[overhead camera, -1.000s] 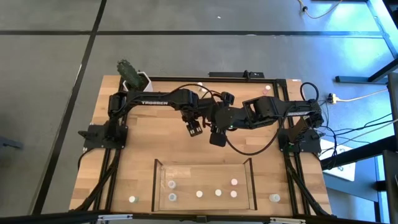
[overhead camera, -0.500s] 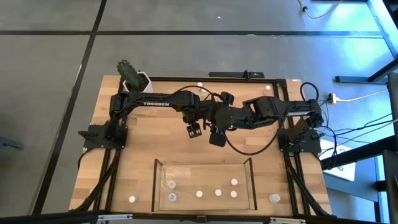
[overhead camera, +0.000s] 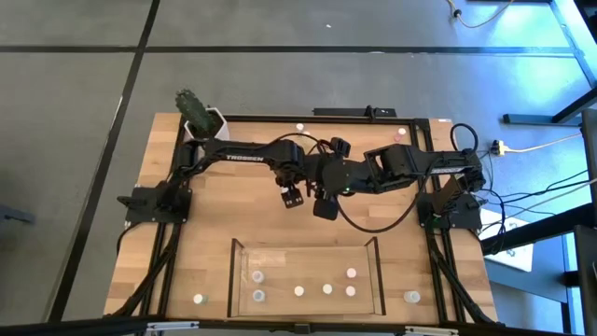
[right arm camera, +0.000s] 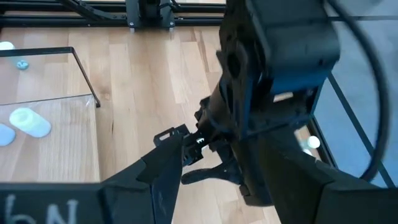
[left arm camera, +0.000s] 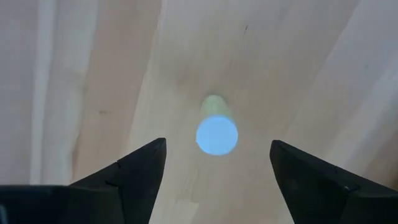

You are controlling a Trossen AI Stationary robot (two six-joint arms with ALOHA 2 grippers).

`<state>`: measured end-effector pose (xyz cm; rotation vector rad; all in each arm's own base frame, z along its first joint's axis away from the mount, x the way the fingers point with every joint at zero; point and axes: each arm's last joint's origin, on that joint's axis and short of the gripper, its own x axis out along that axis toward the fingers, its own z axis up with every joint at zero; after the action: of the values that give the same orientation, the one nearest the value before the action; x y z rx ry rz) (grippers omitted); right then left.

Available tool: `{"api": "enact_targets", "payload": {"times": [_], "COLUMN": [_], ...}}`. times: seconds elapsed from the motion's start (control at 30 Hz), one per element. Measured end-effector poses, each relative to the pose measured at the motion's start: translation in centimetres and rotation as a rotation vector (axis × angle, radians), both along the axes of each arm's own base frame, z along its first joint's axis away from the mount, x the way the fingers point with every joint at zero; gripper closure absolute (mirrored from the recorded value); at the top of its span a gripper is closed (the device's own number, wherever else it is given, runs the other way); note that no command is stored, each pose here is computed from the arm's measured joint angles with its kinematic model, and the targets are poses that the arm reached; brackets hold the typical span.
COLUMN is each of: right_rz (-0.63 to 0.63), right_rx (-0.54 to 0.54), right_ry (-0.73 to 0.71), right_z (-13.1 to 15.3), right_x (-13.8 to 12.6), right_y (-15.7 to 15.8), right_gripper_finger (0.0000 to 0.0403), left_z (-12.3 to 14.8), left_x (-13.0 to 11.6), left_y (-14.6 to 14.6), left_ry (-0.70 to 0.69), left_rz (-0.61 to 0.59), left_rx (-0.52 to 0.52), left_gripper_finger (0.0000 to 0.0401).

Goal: Pick and place medicine bottles onto shelf by color
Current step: Put the bottom yellow pill bottle on the shelf aligned with the other yellow pill bottle

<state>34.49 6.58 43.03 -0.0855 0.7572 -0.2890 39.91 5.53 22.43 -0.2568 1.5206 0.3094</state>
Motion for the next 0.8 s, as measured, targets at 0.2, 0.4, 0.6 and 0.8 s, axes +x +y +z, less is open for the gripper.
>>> {"api": "enact_targets", "payload": {"times": [0.2,0.4,0.6,0.8], "right_rz": [0.000,0.000,0.001,0.001], "right_rx": [0.000,0.000,0.000,0.001], "right_ry": [0.000,-0.001,-0.001,-0.001], "right_z": [0.0,0.0,0.0,0.0], "right_x": [0.0,0.0,0.0,0.0], "right_y": [0.0,0.0,0.0,0.0], "right_gripper_finger": [0.0196,0.0196,0.0196,0.0196], "left_z": [-2.0,-2.8,-2.8,-2.8], "left_x": [0.6,0.8,1.0,1.0], "left_y": [0.1,0.1,0.2,0.2], "left_ry": [0.054,0.065,0.053,0.052], "left_rz": [-0.025,-0.024,-0.010,0.006], "left_rx": [-0.008,-0.007,0.015,0.016], "left_gripper_finger": [0.0119,0.0119,0.0119,0.0122]}}
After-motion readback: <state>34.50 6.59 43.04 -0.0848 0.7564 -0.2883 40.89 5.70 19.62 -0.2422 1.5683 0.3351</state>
